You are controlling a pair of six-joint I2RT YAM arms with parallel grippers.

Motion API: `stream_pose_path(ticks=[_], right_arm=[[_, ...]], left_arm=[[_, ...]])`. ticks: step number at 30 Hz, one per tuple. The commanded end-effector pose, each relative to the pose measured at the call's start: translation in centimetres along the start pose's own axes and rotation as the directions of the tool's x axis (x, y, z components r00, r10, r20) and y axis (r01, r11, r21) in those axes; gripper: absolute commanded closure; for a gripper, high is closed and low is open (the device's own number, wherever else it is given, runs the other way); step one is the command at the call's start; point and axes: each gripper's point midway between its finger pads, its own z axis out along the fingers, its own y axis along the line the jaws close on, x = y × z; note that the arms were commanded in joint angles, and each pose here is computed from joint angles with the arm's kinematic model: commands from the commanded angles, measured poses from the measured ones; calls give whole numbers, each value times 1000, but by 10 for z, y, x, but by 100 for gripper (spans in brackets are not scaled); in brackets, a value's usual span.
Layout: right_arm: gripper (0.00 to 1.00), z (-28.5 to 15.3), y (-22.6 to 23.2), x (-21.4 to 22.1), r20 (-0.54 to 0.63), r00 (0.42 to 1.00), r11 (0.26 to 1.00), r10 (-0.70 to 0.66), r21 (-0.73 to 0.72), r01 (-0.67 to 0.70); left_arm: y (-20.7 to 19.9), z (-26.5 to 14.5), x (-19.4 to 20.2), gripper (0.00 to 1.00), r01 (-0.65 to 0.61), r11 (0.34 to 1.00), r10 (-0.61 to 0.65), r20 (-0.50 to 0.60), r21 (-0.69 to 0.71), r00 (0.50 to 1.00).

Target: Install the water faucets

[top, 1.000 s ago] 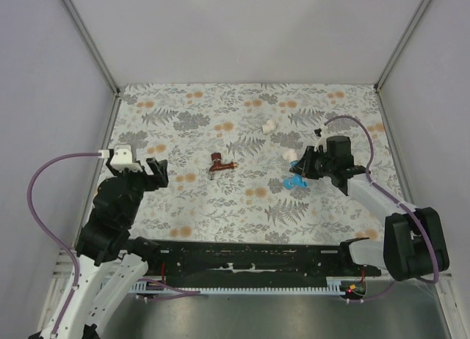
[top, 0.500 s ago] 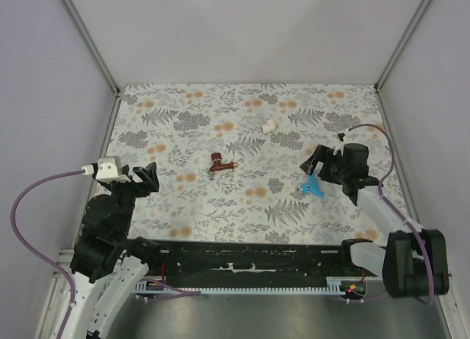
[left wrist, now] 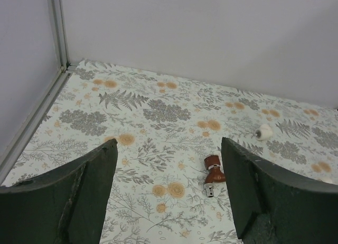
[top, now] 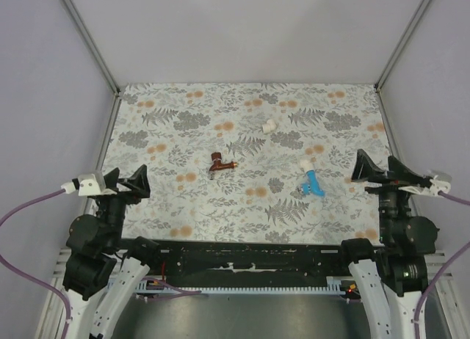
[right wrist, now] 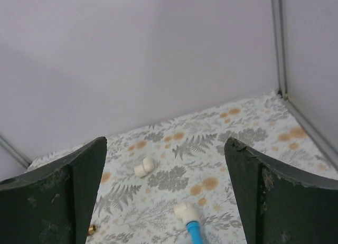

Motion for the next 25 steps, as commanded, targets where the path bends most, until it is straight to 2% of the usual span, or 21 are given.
stream_pose_path(ticks=[1,4,11,16,25], right_arm=[[2,-22,-25,-12,3,983,978,-185,98,184],[2,-27,-30,-16,9,971,965,-238,113,235],[2,-34,-42,-11,55,968,961,-246,146,236],[2,-35,-29,-9,53,962,963,-266,67,263],[2,-37,-29,-9,49,967,967,-251,67,247]], left_arm=[[7,-6,-9,16,14,999,-13,38,-30,999],[11,-9,-6,16,33,999,-31,50,-41,998],[17,-19,-4,16,98,994,-94,90,-44,992],[16,-17,6,17,126,991,-122,68,-50,990],[13,-8,19,16,148,988,-146,46,-51,988]])
